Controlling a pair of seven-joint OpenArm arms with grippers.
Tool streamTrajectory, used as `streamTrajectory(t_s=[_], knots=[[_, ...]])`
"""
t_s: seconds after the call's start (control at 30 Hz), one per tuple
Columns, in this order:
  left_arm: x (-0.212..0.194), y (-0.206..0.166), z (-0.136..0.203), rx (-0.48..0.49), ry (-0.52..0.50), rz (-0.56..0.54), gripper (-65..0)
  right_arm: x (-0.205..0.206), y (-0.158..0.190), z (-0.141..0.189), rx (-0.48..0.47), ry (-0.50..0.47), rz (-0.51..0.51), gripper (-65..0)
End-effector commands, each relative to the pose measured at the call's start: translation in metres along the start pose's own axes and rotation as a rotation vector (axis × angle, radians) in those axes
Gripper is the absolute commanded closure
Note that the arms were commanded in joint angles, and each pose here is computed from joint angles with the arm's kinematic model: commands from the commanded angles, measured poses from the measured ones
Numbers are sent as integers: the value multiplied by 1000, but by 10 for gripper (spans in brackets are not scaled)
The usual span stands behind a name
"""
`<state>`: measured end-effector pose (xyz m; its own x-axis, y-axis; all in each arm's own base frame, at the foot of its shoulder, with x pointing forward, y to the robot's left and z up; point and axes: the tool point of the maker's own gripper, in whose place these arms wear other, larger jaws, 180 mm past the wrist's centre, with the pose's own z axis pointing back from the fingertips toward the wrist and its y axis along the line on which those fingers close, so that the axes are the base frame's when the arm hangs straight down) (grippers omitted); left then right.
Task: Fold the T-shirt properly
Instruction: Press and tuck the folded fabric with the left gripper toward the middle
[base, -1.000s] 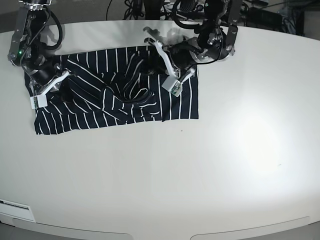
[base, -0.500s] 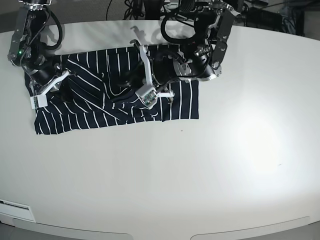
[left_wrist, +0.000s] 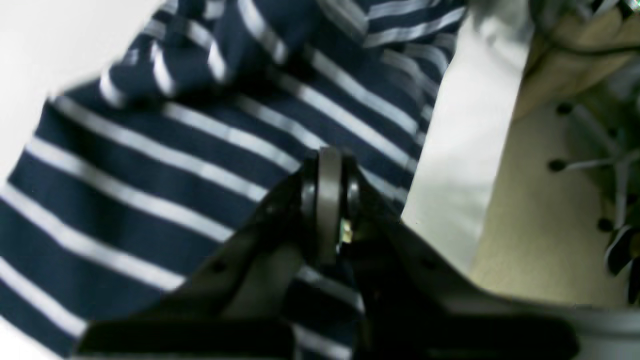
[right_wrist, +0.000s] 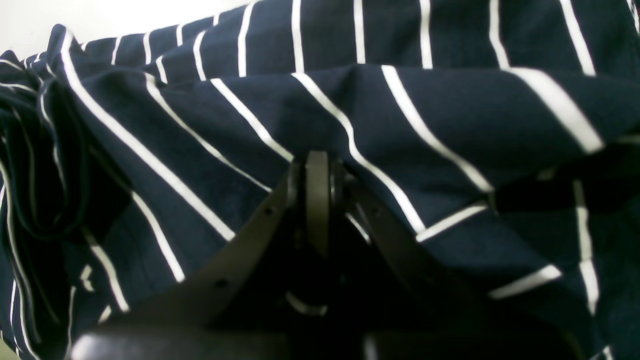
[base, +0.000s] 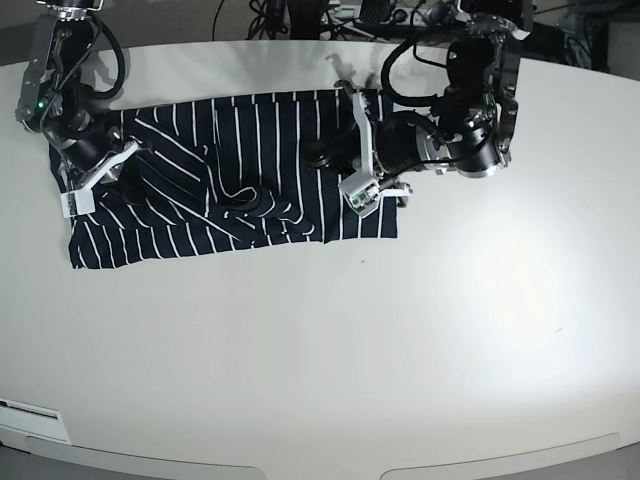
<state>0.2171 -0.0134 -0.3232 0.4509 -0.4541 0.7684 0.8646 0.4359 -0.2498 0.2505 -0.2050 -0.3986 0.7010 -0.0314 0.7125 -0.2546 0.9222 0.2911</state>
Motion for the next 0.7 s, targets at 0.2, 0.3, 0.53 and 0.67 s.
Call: streamTrajectory(t_s=[0.2,0.3,0.53,0.67], knots=[[-5,17,-7,52,-2,-25,0,-10,-5,3,-18,65,27,0],[-20,21,-24,50,45,-32,0,-10,-4,2,-18,63,27,0],[-9,28,-59,37,44,-93,0,-10,-4,3,-18,64,27,0],[20,28,-68,34,1,-127,0,-10,-4,3,-18,64,27,0]])
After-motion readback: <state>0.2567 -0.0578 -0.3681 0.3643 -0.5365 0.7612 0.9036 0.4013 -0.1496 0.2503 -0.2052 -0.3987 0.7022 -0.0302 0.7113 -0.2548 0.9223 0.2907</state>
